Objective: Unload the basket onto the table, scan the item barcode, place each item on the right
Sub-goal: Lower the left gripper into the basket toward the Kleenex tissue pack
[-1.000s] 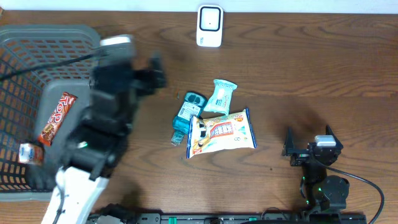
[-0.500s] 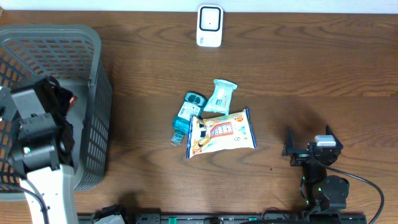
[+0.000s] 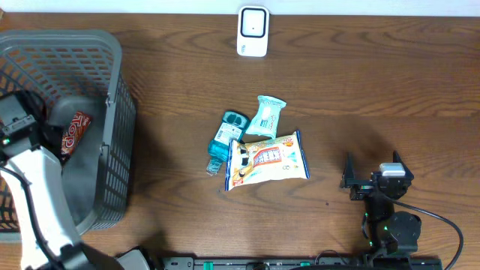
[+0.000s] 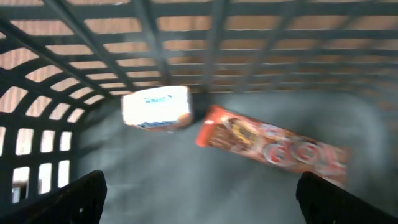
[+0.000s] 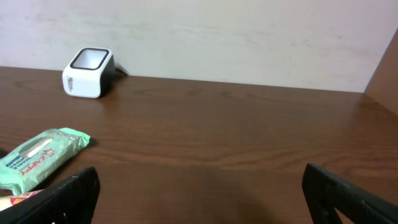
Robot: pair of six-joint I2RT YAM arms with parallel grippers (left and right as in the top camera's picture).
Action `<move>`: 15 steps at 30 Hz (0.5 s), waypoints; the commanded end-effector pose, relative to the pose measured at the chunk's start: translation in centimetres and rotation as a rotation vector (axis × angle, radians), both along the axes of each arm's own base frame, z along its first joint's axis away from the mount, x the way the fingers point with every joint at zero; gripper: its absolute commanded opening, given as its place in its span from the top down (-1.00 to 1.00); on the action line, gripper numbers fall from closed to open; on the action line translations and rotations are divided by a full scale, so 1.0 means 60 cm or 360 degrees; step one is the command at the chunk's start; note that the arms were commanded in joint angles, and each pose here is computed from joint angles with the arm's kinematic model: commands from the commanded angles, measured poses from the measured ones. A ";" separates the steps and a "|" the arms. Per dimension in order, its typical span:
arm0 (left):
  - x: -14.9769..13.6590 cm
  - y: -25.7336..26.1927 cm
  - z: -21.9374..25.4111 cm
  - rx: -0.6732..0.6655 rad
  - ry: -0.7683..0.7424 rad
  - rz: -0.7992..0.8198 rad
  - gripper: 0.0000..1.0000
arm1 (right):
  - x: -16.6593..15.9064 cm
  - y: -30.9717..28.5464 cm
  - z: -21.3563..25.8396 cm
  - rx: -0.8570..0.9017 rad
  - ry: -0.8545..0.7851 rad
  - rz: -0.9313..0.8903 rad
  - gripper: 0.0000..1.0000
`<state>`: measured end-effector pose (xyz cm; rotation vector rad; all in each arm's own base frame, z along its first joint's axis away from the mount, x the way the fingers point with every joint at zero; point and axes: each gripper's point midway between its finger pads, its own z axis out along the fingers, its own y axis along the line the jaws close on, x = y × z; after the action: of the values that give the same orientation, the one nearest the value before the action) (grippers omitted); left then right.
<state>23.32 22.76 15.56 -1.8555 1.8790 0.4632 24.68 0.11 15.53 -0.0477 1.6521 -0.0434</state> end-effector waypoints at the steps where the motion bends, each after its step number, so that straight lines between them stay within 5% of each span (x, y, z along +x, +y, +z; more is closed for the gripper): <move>1: -0.023 0.018 -0.034 -0.0054 0.0087 0.0110 -0.95 | 0.000 0.004 -0.002 -0.0013 0.0006 0.0019 -0.98; 15: -0.046 0.066 -0.096 -0.0101 0.0132 0.0303 -0.96 | 0.000 0.004 -0.002 -0.0013 0.0006 0.0020 -0.98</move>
<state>21.38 26.29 10.73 -2.0692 1.8208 0.5279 24.68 0.11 15.53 -0.0477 1.6521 -0.0434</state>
